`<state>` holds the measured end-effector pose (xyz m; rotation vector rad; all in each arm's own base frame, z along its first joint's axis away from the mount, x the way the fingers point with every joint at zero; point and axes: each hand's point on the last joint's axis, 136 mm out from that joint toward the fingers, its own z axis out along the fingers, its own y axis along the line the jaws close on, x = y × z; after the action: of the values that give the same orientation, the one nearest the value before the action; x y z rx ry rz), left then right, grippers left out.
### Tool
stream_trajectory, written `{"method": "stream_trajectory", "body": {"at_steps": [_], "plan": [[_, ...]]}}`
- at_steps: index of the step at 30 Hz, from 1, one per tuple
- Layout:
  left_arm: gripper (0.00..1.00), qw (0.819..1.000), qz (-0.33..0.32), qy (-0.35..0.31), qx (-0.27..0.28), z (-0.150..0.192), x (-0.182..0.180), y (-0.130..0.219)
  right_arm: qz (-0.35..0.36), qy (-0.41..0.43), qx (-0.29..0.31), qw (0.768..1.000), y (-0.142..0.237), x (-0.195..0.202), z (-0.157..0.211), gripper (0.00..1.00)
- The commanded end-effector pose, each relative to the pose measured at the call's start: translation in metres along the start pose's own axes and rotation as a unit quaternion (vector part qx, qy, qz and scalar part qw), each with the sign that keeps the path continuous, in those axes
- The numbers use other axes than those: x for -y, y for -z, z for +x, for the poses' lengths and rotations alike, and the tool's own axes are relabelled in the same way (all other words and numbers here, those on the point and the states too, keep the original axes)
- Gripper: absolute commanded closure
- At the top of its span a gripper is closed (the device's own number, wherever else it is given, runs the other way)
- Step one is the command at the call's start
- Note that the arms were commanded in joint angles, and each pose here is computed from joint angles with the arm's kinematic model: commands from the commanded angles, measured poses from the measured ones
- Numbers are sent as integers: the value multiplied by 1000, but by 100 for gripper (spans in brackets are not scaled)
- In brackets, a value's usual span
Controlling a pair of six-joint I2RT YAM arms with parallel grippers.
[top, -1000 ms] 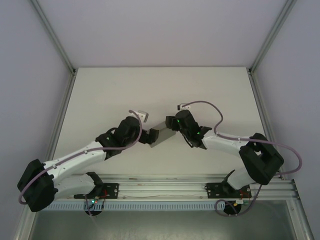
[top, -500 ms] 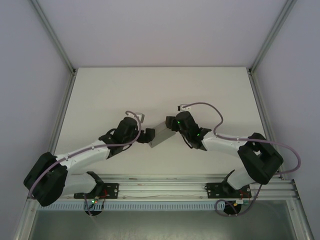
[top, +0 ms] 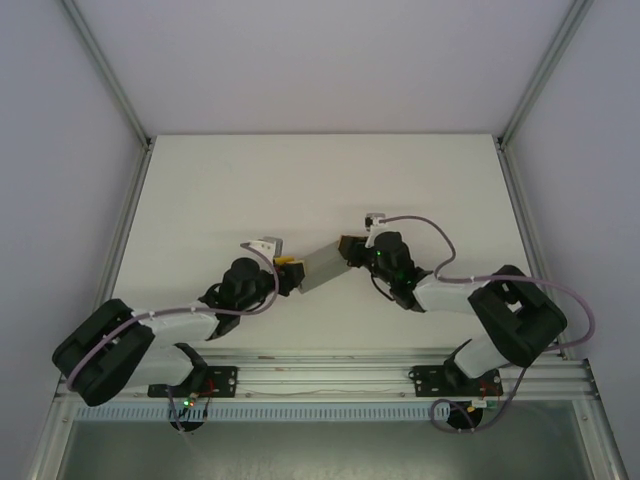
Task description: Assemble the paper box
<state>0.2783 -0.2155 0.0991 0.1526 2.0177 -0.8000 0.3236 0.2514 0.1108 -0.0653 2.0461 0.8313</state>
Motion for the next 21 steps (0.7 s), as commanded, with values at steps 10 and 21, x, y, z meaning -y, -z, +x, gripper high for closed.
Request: {"method": "stream_trajectory", "body": {"at_steps": [10, 21], "plan": [[88, 987, -95, -43, -125, 91, -53, 1, 114, 30, -156, 981, 19, 85, 109, 97], [26, 988, -113, -71, -81, 21, -28, -6, 124, 35, -132, 983, 14, 56, 54, 78]]}}
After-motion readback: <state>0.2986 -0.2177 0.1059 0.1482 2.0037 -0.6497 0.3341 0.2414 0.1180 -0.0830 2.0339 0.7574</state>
